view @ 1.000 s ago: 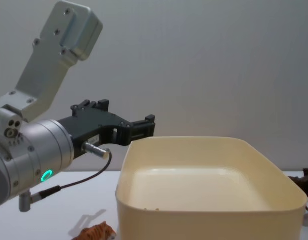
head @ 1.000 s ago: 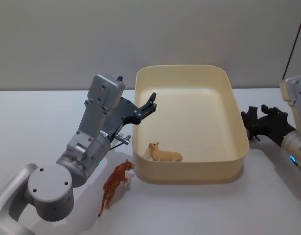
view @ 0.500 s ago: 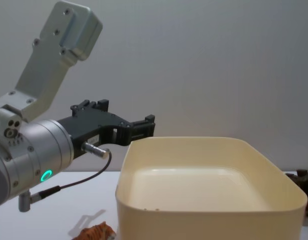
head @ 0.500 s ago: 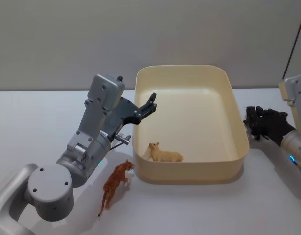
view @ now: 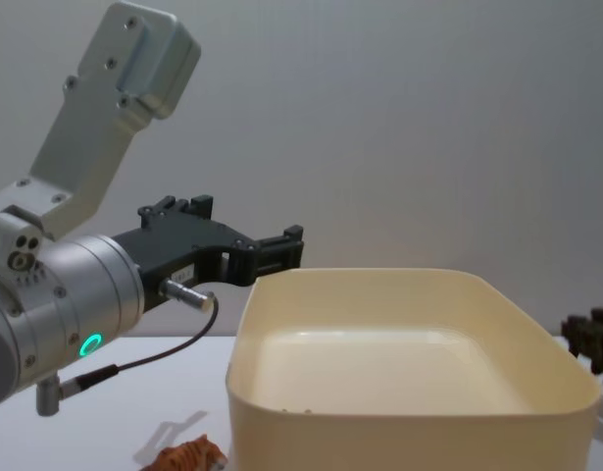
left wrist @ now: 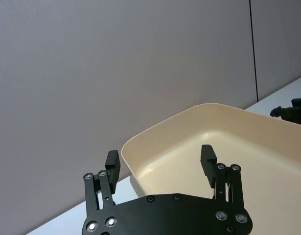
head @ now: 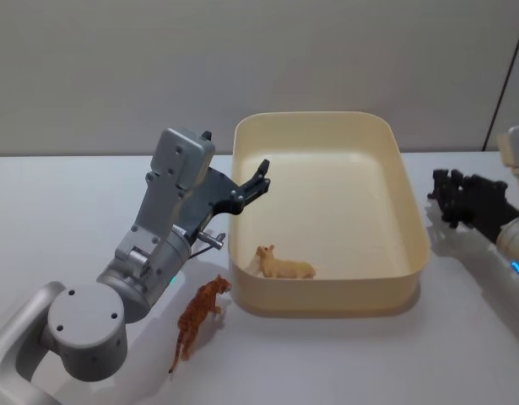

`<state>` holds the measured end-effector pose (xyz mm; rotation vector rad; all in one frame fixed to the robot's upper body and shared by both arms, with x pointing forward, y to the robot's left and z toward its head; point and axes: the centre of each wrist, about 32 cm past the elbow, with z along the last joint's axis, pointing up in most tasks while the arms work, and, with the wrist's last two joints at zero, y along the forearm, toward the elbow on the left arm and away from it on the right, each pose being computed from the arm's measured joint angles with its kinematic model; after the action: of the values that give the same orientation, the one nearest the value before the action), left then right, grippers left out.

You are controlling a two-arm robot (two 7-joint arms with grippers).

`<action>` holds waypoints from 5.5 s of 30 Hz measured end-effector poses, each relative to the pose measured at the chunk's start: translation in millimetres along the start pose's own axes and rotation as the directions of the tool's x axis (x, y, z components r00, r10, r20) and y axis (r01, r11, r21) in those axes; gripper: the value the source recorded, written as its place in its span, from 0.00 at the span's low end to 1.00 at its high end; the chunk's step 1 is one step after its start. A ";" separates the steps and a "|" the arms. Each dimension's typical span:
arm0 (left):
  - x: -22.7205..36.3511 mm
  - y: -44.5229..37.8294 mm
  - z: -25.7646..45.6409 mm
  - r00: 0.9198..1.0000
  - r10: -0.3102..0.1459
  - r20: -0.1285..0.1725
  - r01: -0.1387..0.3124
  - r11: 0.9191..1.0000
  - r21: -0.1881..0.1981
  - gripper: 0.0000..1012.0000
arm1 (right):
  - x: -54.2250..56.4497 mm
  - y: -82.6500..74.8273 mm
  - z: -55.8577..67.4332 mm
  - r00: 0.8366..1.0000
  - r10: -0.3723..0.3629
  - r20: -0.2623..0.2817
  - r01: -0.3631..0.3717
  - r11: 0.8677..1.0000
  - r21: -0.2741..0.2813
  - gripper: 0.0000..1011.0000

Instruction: Pick up the toy alternately with two hands and place it into the central storage box.

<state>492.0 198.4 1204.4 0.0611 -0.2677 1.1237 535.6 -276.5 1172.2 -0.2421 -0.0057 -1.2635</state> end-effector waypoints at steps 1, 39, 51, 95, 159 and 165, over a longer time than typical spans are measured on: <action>0.0 0.0 0.0 1.000 0.000 0.000 0.000 1.000 0.000 0.99 | 0.8 -1.2 1.3 1.000 -0.001 0.001 0.001 1.000 0.008 0.24; 0.0 0.0 0.0 1.000 0.000 0.000 0.000 1.000 0.000 0.99 | -17.2 3.2 63.4 0.950 0.310 0.026 -0.307 0.918 0.252 0.29; 0.0 0.0 0.0 1.000 0.000 0.000 0.000 1.000 0.000 0.99 | -41.1 28.4 61.0 0.913 0.405 0.046 -0.404 0.886 0.226 0.65; 3.3 14.3 7.9 1.000 -0.018 -0.024 0.020 0.998 0.054 0.99 | 24.9 -34.7 61.1 0.978 0.210 -0.009 -0.200 0.941 0.274 0.99; 19.5 95.3 43.2 0.969 -0.122 -0.215 0.218 0.830 0.513 0.99 | 29.4 -41.1 61.7 0.981 0.195 -0.012 -0.185 0.943 0.276 0.99; 20.5 91.9 38.1 0.964 -0.133 -0.231 0.238 0.820 0.520 0.97 | 29.4 -41.1 61.7 0.981 0.195 -0.012 -0.185 0.943 0.276 0.99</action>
<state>411.0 249.4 1238.3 0.4806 0.2326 0.9706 513.8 -304.4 1243.7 0.0219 -0.1203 -1.0602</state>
